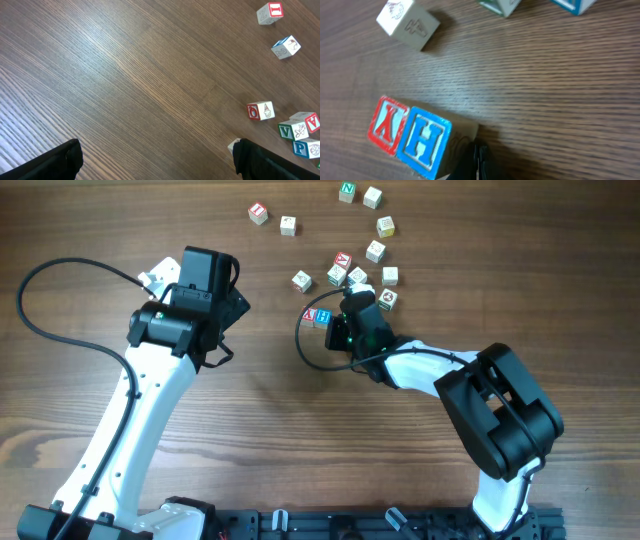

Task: Form a circle

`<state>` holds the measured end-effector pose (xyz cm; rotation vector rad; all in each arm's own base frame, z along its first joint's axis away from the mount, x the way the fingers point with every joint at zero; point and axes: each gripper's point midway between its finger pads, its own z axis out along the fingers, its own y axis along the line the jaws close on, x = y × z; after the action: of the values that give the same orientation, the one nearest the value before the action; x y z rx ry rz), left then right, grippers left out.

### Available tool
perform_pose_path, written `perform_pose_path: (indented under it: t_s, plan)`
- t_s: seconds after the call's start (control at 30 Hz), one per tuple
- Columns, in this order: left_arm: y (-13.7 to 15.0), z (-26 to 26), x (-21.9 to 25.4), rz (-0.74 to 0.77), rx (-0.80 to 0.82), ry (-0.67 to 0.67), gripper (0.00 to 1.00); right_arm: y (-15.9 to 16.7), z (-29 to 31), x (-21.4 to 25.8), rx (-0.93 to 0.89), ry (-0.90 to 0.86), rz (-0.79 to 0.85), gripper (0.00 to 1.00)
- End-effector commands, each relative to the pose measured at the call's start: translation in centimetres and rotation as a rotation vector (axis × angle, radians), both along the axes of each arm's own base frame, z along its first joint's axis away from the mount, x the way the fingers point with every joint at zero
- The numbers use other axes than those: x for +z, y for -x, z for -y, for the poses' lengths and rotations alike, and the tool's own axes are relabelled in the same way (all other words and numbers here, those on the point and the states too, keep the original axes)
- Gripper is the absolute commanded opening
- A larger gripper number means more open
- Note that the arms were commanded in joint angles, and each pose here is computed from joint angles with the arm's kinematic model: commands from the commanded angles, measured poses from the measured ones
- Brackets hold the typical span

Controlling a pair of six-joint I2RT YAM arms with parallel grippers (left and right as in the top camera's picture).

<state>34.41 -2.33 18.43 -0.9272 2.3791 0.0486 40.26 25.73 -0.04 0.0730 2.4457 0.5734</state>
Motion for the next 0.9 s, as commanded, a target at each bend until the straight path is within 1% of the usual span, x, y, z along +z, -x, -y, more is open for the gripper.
perform_pose_path:
  t_s: [0.0, 0.07, 0.2, 0.3, 0.4, 0.57, 0.7, 0.87]
  plan:
    - [-0.2, -0.4, 0.0, 0.004, 0.022, -0.014, 1.00, -0.1, 2.6, -2.0, -0.133, 0.053, -0.057, 0.05]
    - [-0.2, -0.4, 0.0, 0.004, 0.022, -0.014, 1.00, -0.1, 3.0, -1.9, -0.149, 0.059, -0.061, 0.05]
    - [-0.2, -0.4, 0.0, 0.004, 0.021, -0.013, 1.00, 0.4, 3.2, 0.0, -0.140, 0.066, -0.065, 0.05]
    - [-0.2, -0.4, 0.0, 0.004, 0.021, -0.013, 1.00, 2.2, 1.2, 1.5, -0.047, 0.003, -0.107, 0.05]
    - [-0.2, -0.4, 0.0, 0.004, 0.021, -0.013, 1.00, 3.4, -1.1, 2.0, 0.020, -0.038, -0.114, 0.05]
    - [-0.2, -0.4, 0.0, 0.004, 0.021, -0.013, 1.00, 2.5, -2.5, 4.5, 0.013, -0.104, -0.062, 0.04]
    - [-0.2, -0.4, 0.0, 0.004, 0.021, -0.013, 1.00, 2.4, -2.9, 4.8, 0.005, -0.129, -0.067, 0.05]
    - [-0.2, -0.4, 0.0, 0.004, 0.021, -0.013, 1.00, 0.9, -3.3, 6.3, 0.017, -0.141, 0.036, 0.05]
